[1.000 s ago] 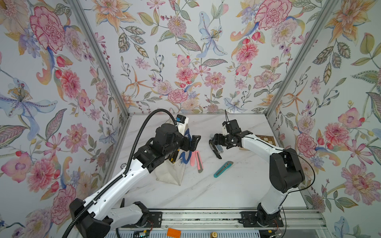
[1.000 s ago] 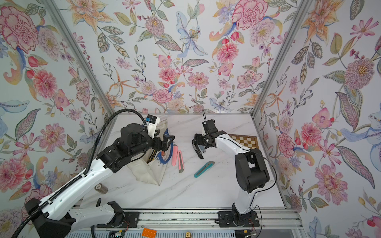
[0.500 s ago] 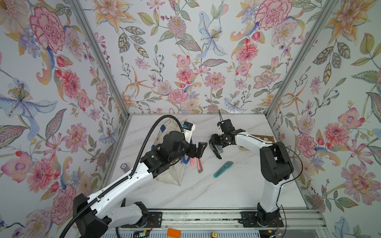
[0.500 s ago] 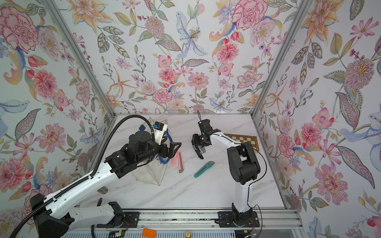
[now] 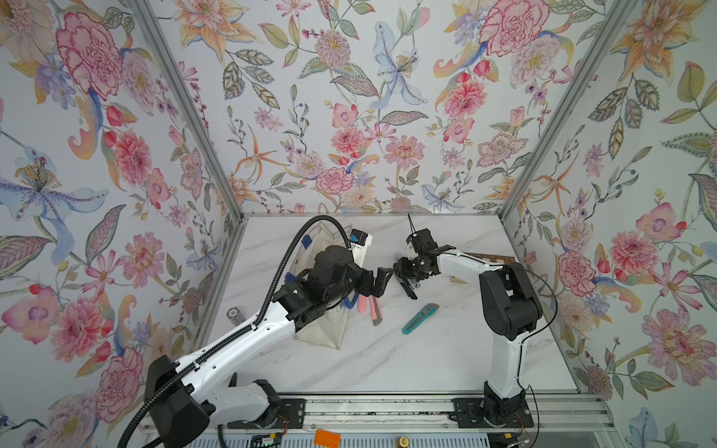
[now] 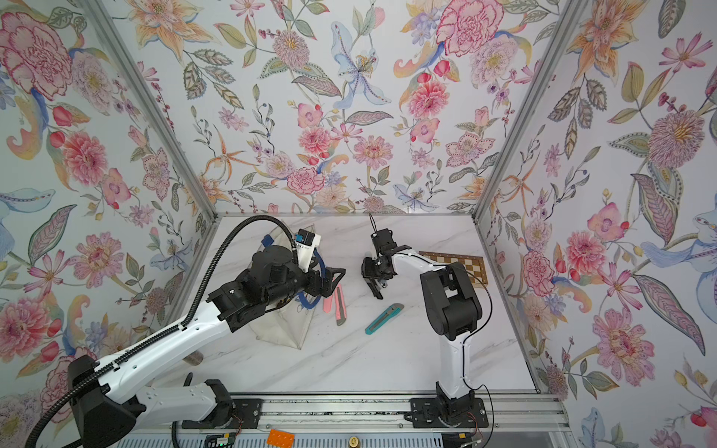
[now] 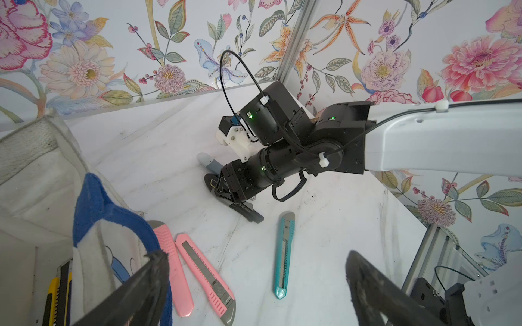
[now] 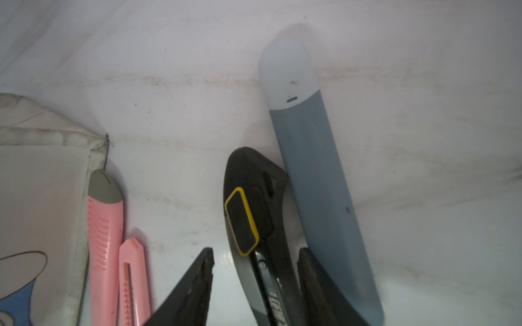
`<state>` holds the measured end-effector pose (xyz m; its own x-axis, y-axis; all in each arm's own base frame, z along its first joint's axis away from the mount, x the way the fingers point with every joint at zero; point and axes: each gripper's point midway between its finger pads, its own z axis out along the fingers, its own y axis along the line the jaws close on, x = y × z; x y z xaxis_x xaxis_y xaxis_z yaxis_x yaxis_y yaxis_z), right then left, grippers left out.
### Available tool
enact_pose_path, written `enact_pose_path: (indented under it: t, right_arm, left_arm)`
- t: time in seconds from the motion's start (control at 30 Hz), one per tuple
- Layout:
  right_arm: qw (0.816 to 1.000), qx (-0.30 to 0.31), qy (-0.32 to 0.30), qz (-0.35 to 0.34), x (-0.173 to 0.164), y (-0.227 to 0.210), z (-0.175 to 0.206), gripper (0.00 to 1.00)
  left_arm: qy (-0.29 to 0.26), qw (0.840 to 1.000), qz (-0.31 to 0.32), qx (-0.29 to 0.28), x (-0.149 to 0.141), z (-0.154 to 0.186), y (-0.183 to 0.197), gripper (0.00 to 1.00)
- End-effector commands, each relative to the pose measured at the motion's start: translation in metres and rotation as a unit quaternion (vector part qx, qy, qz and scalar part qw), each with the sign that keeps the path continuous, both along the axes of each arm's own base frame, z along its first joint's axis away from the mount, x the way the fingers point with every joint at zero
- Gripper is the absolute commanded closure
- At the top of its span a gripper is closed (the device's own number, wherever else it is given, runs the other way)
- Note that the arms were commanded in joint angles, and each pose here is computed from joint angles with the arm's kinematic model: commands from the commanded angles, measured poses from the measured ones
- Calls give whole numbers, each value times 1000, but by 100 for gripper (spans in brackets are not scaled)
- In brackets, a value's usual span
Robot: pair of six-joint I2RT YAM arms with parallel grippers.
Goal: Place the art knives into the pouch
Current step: Pick up the utility knife at the center of the board.
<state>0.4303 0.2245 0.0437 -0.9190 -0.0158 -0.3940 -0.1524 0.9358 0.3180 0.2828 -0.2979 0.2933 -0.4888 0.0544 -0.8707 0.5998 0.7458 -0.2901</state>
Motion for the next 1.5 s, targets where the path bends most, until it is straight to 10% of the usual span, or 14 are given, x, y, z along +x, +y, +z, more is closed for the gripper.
enact_pose_path:
  t: [0.0,0.4,0.87,1.47]
  right_arm:
    - [1000,-22,6,7,1,-1,-6,49]
    - [993,-114,14,27,-6,7,-28,52]
    - [995,-96,17,1,-4,7,-22,87]
    - [994,45,-96,-5,-4,37,118,90]
  left_arm:
    - [-2,1000,2,0,1,1,-4,2]
    - [-4,999,26,33,10,-4,3,0]
    - [-17,998,49,46,14,2,13,1]
    - [-34,982,163,92,50,44,101,1]
